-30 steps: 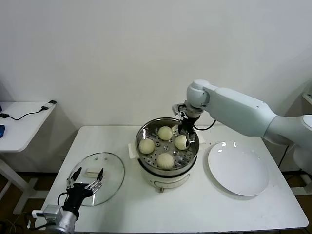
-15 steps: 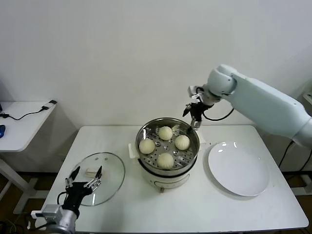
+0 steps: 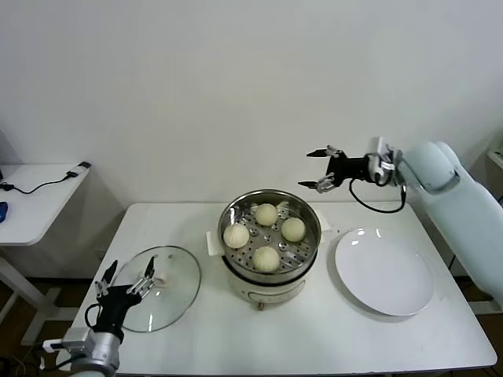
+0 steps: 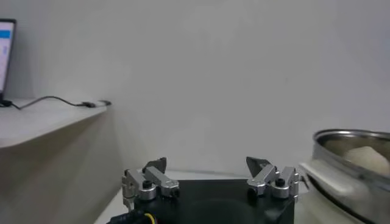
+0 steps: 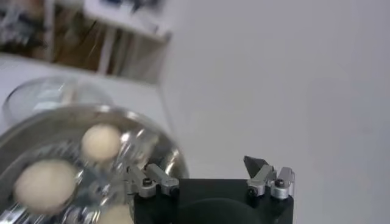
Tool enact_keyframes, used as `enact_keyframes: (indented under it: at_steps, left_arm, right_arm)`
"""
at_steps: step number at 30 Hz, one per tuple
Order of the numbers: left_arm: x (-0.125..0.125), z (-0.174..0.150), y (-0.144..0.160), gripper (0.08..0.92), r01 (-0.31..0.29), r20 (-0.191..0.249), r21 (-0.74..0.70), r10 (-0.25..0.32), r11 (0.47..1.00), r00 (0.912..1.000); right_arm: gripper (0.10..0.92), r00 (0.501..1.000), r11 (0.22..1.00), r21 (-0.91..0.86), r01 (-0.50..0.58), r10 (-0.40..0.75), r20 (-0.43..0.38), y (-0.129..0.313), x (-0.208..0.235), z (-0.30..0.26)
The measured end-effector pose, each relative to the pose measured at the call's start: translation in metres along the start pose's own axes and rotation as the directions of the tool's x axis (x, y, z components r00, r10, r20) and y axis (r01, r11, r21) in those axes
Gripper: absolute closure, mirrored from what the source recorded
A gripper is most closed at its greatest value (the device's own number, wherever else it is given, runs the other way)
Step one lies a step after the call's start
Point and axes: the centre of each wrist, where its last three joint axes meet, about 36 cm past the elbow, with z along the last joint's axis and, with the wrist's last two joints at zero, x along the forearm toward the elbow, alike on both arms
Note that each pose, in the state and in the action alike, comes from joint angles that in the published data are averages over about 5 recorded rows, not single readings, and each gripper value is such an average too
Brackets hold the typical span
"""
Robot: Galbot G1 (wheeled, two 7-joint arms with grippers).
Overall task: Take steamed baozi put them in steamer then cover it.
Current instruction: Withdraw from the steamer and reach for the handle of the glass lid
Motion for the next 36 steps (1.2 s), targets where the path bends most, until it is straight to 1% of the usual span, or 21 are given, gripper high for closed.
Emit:
enact_keyframes:
  at_steps: [2,4,6,9,12,15,17,19,22,24,26,29,32,34,36]
  left_arm:
    - [-0.002,0.000,0.001,0.177,0.013,0.006,-0.008,-0.013,1.000,0.9999]
    - [-0.005,0.000,0.002,0.177,0.026,0.014,-0.018,-0.025,1.000,0.9996]
    - [-0.007,0.000,0.004,0.177,0.037,0.023,-0.035,-0.036,0.999,0.9991]
    - [-0.011,0.000,0.008,0.177,0.056,0.038,-0.072,-0.053,0.996,0.9979]
    - [-0.014,0.002,0.013,0.177,0.080,0.051,-0.124,-0.074,0.989,0.9959]
    - [-0.016,0.006,0.022,0.177,0.111,0.065,-0.204,-0.100,0.973,0.9929]
    - [-0.019,0.009,0.029,0.177,0.134,0.077,-0.277,-0.117,0.951,0.9901]
    - [-0.021,0.014,0.035,0.177,0.155,0.090,-0.366,-0.130,0.918,0.9873]
    - [-0.024,0.025,0.046,0.177,0.175,0.112,-0.523,-0.136,0.834,0.9844]
    - [-0.025,0.034,0.053,0.177,0.179,0.126,-0.629,-0.128,0.756,0.9837]
    - [-0.027,0.041,0.061,0.177,0.177,0.143,-0.724,-0.107,0.667,0.9840]
    - [-0.028,0.049,0.071,0.177,0.164,0.158,-0.835,-0.057,0.526,0.9859]
    - [-0.030,0.053,0.082,0.177,0.142,0.155,-0.908,0.002,0.394,0.9879]
    - [-0.033,0.055,0.088,0.177,0.127,0.149,-0.938,0.042,0.322,0.9880]
    - [-0.036,0.059,0.092,0.177,0.111,0.136,-0.958,0.078,0.265,0.9876]
  right_arm:
    - [0.200,0.994,0.997,-0.040,-0.072,0.075,0.075,0.013,0.013,0.020]
    - [0.200,0.978,0.985,-0.090,-0.145,0.157,0.140,0.029,0.025,0.041]
    - [0.200,0.950,0.964,-0.151,-0.219,0.247,0.194,0.048,0.038,0.063]
    - [0.200,0.892,0.912,-0.251,-0.323,0.382,0.241,0.080,0.055,0.097]
    - [0.200,0.827,0.844,-0.348,-0.409,0.504,0.250,0.116,0.069,0.127]
    - [0.200,0.769,0.772,-0.430,-0.468,0.595,0.232,0.154,0.079,0.152]
    - [0.200,0.740,0.729,-0.473,-0.496,0.639,0.209,0.178,0.085,0.166]
    - [0.200,0.715,0.688,-0.506,-0.520,0.675,0.183,0.199,0.091,0.176]
    - [0.200,0.682,0.639,-0.540,-0.549,0.715,0.152,0.222,0.099,0.186]
    - [0.200,0.664,0.612,-0.556,-0.563,0.735,0.136,0.235,0.104,0.190]
    - [0.200,0.649,0.588,-0.570,-0.574,0.751,0.122,0.245,0.107,0.193]
    - [0.200,0.632,0.558,-0.588,-0.585,0.769,0.101,0.261,0.110,0.198]
    - [0.200,0.619,0.535,-0.601,-0.594,0.781,0.083,0.273,0.113,0.201]
    - [0.200,0.612,0.523,-0.605,-0.600,0.787,0.073,0.280,0.116,0.202]
    - [0.200,0.606,0.512,-0.607,-0.607,0.793,0.062,0.285,0.119,0.204]
